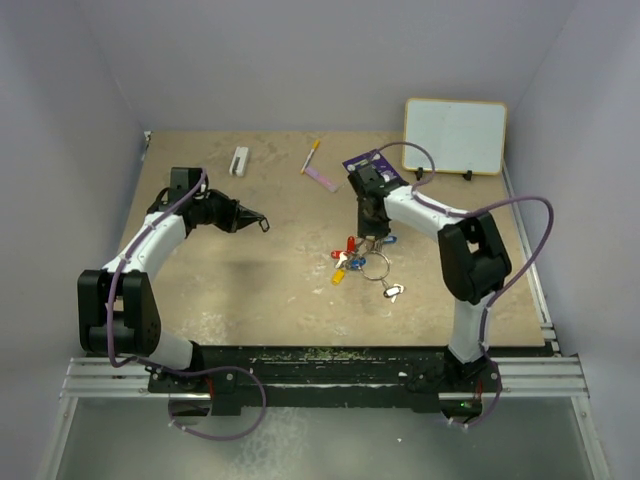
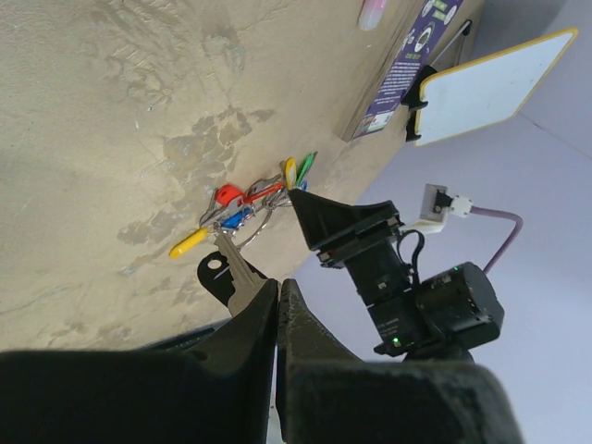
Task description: Put the keys on the keyring
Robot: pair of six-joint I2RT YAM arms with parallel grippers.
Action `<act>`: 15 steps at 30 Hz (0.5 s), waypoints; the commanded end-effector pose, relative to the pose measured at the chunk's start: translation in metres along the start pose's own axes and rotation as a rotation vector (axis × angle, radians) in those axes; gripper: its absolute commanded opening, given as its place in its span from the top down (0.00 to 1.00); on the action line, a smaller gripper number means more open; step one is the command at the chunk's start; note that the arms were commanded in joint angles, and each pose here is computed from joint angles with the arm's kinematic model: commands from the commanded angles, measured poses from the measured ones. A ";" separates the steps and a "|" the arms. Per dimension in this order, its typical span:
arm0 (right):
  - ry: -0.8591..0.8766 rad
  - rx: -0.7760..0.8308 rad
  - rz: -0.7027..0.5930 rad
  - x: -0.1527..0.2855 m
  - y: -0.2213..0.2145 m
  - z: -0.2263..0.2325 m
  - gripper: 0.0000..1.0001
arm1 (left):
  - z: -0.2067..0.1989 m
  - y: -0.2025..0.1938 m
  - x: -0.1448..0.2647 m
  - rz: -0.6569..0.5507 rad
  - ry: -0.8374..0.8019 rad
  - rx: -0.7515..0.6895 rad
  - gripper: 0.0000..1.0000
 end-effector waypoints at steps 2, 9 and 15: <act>0.018 -0.183 -0.135 0.048 0.029 -0.008 0.61 | -0.009 0.001 0.009 -0.033 -0.061 -0.027 0.96; 0.135 -0.094 -0.180 0.055 0.032 0.003 0.69 | -0.007 0.002 0.007 -0.037 -0.057 -0.027 0.96; 0.119 -0.046 -0.123 0.040 0.014 0.001 0.79 | -0.009 0.003 0.007 -0.040 -0.059 -0.031 0.96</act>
Point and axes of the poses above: each gripper's point midway between its finger pads, its own x axis back along the fingers, its own z axis along the line the jaws close on, y = z × x, the point moved 5 cm from there along x, back along the fingers, and after that the axes turned 5 degrees about x, right-handed, at the moved point
